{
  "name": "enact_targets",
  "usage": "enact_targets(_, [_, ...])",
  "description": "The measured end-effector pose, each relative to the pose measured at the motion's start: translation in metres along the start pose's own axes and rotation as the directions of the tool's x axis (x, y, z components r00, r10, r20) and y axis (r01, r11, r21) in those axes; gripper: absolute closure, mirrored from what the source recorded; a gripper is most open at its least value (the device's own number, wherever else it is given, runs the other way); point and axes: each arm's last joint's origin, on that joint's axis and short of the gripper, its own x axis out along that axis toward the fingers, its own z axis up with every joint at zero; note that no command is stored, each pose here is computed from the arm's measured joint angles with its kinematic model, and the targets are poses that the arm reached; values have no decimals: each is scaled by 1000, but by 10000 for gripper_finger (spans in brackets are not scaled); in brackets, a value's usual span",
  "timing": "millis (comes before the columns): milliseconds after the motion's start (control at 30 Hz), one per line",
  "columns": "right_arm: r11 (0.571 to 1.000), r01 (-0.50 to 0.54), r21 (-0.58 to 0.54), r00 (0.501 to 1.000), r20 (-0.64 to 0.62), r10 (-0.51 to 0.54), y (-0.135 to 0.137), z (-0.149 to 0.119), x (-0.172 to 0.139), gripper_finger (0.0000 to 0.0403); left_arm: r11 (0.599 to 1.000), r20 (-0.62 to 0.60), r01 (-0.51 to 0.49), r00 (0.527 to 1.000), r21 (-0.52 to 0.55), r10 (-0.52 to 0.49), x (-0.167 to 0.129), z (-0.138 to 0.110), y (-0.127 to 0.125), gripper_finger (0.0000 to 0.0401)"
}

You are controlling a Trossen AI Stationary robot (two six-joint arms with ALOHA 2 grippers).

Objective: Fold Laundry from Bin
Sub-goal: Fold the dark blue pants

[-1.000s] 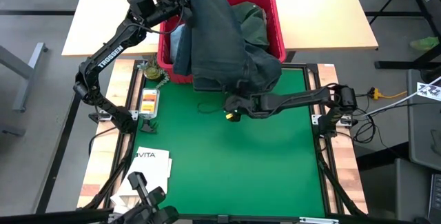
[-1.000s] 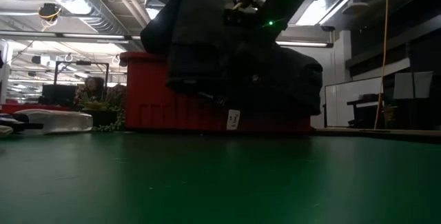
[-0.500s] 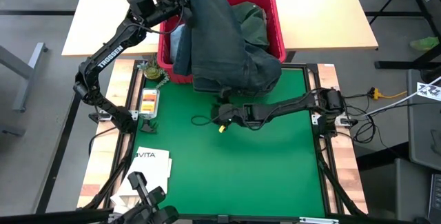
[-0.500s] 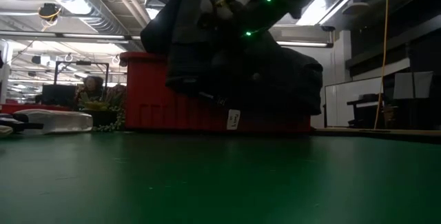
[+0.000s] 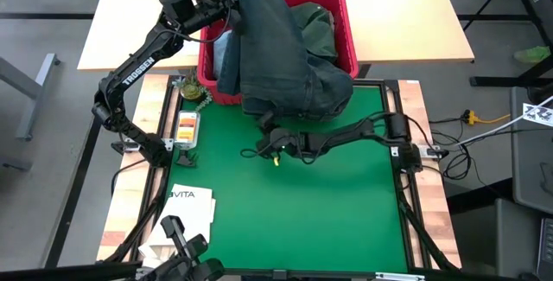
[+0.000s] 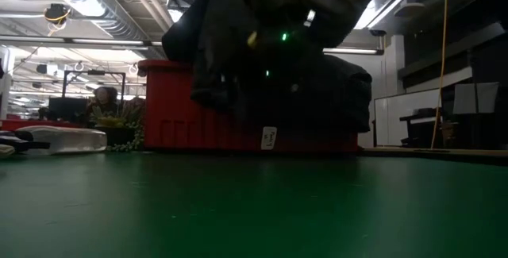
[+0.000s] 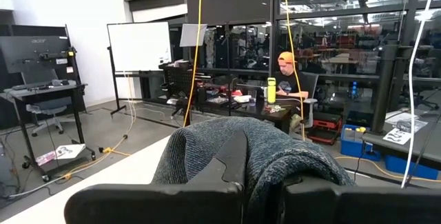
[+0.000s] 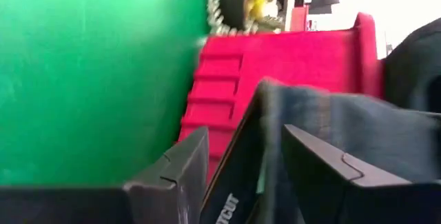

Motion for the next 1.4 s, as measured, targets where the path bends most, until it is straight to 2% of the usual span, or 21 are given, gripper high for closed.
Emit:
enact_targets(200, [996, 31, -86, 996, -84, -38, 12, -5, 12, 221, 1000, -1, 0, 1000, 0, 0, 0, 0, 0, 396])
enact_targets(333, [995, 53, -81, 996, -61, -58, 11, -1, 9, 221, 1000, -1, 0, 1000, 0, 0, 0, 0, 0, 396])
enact_targets(533, [991, 134, -10, 990, -38, -135, 2, 3, 8, 221, 1000, -1, 0, 1000, 0, 0, 0, 0, 0, 396])
enact_targets(700, [982, 175, -73, 983, -32, -178, -3, 4, 7, 221, 1000, -1, 0, 1000, 0, 0, 0, 0, 0, 396])
enact_targets(1033, [979, 177, -105, 972, -135, -190, -8, -14, 18, 221, 1000, -1, 0, 1000, 0, 0, 0, 0, 0, 396])
enact_targets(1400, [978, 184, -102, 964, -174, -200, -11, -25, 25, 221, 1000, -1, 0, 1000, 0, 0, 0, 0, 0, 396])
